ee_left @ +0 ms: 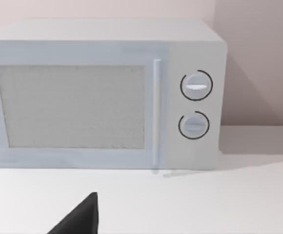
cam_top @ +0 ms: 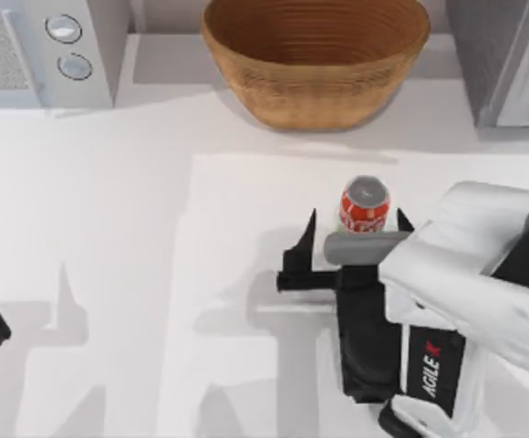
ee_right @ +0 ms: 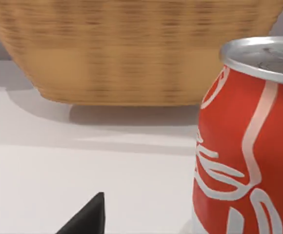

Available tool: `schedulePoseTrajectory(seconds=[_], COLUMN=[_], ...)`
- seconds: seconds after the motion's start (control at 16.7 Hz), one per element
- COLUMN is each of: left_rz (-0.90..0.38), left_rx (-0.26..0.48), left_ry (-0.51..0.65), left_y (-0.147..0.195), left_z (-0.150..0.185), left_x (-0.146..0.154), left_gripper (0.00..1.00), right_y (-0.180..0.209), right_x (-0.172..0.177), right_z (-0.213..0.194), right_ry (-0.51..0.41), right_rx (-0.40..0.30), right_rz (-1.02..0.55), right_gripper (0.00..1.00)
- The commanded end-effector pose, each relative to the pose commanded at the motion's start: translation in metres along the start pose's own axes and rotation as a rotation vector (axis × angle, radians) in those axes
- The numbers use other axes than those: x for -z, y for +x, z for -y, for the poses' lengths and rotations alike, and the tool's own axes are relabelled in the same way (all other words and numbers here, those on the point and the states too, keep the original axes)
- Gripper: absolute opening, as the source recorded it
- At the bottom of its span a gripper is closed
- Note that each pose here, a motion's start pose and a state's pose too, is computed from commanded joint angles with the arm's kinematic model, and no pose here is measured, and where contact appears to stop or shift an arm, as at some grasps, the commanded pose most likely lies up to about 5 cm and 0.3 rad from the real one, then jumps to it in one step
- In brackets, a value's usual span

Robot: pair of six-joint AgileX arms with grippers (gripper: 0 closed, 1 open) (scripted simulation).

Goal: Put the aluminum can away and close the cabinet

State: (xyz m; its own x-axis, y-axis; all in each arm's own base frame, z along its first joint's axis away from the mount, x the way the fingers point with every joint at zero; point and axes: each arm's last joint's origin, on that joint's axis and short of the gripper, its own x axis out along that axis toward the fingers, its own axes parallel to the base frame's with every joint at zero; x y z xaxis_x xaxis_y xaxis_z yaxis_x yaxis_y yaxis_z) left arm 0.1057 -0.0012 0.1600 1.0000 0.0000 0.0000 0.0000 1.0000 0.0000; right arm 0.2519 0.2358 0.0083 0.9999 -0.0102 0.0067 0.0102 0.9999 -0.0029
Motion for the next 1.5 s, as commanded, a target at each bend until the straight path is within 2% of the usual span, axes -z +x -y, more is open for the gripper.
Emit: schedulePoseTrajectory(seconds=[0.3,0.66,1.44,1.5], left_rz=[0.0,0.0,0.0,0.0], left_rx=[0.0,0.0,0.0,0.0], left_ry=[0.0,0.0,0.0,0.0], left_y=[0.0,0.0,0.0,0.0], left_z=[0.0,0.0,0.0,0.0], left_x=[0.0,0.0,0.0,0.0], left_gripper=[1.0,1.0,1.0,1.0], right_y=[0.018,0.021,0.021,0.021], right_x=[-0.002,-0.003,-0.003,-0.003], right_z=[0.004,0.005,0.005,0.005], right_ry=[0.001,0.001,0.001,0.001], right_rx=[0.0,0.0,0.0,0.0], right_rz=[-0.001,-0.001,-0.001,-0.001], right_gripper=[1.0,1.0,0.02,0.0])
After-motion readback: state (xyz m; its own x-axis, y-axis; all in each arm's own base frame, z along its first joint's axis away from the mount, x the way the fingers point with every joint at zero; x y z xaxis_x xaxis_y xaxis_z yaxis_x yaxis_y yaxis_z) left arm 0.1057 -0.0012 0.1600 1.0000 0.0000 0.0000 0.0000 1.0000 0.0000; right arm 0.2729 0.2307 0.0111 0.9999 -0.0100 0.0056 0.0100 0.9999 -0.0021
